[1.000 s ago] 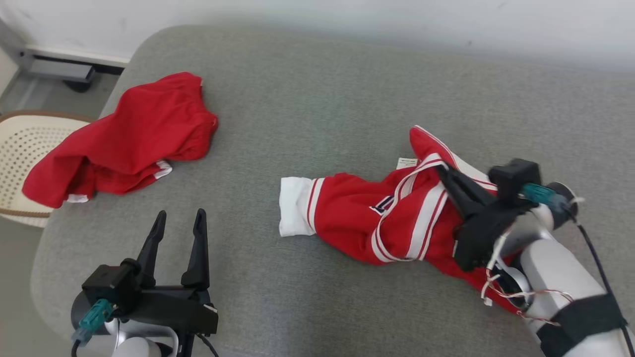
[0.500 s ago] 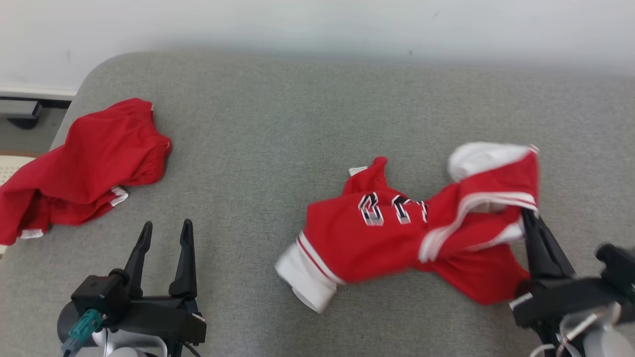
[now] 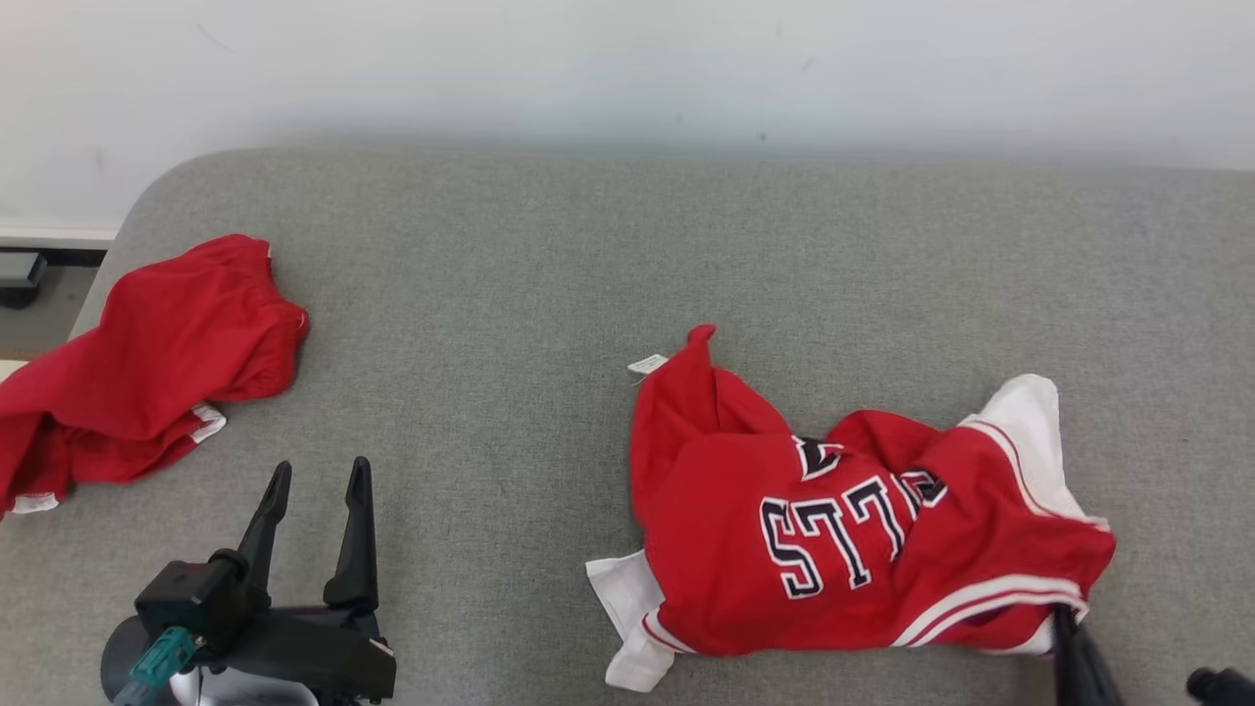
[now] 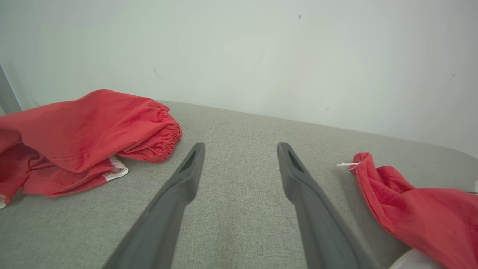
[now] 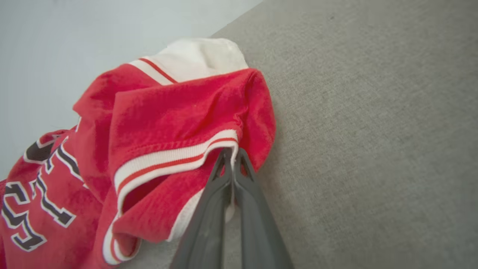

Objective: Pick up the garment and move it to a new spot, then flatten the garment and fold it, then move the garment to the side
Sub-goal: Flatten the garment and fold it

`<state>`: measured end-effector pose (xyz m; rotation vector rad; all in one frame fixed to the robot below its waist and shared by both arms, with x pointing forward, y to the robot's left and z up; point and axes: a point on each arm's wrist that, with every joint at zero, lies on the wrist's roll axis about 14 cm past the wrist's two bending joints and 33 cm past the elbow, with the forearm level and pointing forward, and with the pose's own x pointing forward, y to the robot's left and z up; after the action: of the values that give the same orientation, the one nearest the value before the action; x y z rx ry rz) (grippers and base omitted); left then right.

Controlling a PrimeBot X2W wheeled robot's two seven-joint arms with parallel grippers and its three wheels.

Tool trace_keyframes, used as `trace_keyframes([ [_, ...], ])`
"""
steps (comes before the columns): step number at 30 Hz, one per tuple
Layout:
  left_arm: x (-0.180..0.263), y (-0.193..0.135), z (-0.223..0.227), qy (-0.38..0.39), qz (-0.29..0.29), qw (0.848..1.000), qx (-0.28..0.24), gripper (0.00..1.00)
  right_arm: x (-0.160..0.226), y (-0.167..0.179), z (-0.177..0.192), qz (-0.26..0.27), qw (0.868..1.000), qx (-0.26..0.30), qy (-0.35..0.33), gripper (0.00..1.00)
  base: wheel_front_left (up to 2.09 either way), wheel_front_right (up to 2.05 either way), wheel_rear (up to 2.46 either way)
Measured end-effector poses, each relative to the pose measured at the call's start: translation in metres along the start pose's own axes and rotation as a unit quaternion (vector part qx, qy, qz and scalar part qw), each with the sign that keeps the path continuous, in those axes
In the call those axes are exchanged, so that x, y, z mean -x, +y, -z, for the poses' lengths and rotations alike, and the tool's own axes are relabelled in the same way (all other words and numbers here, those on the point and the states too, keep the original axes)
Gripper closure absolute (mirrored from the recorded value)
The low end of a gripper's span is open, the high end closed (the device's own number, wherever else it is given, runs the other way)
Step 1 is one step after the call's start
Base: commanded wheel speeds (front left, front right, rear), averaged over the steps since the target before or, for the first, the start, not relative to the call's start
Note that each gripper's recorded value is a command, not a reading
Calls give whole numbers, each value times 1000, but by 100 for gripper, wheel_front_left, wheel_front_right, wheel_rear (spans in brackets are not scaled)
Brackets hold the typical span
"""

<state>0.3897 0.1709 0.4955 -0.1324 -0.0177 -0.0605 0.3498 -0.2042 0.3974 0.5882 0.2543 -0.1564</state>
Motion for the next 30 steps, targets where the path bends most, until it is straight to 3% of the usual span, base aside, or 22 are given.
trace_keyframes([
  [3,2,-1,1,3,0,1000,-1,0,7,-5,19,10,1000,-12,25,96,0,0,0],
  [4,2,-1,1,5,1,1000,-2,0,9,-6,23,12,999,-12,29,54,0,0,0],
  [5,3,-1,0,4,2,1000,-2,0,10,-7,24,13,999,-12,27,2,0,0,0],
  [10,5,1,-2,4,0,1000,-6,0,11,-9,7,14,1000,3,-7,0,0,0,0],
  [15,8,4,-5,0,-7,1000,-10,0,11,-1,-37,-6,996,52,-75,0,0,0,0],
  [19,11,7,-7,0,-13,1000,-14,0,17,17,-77,-32,984,109,-137,0,0,0,0],
  [30,14,8,-26,-24,-17,999,-23,0,45,42,-139,-52,955,203,-208,0,0,0,0],
])
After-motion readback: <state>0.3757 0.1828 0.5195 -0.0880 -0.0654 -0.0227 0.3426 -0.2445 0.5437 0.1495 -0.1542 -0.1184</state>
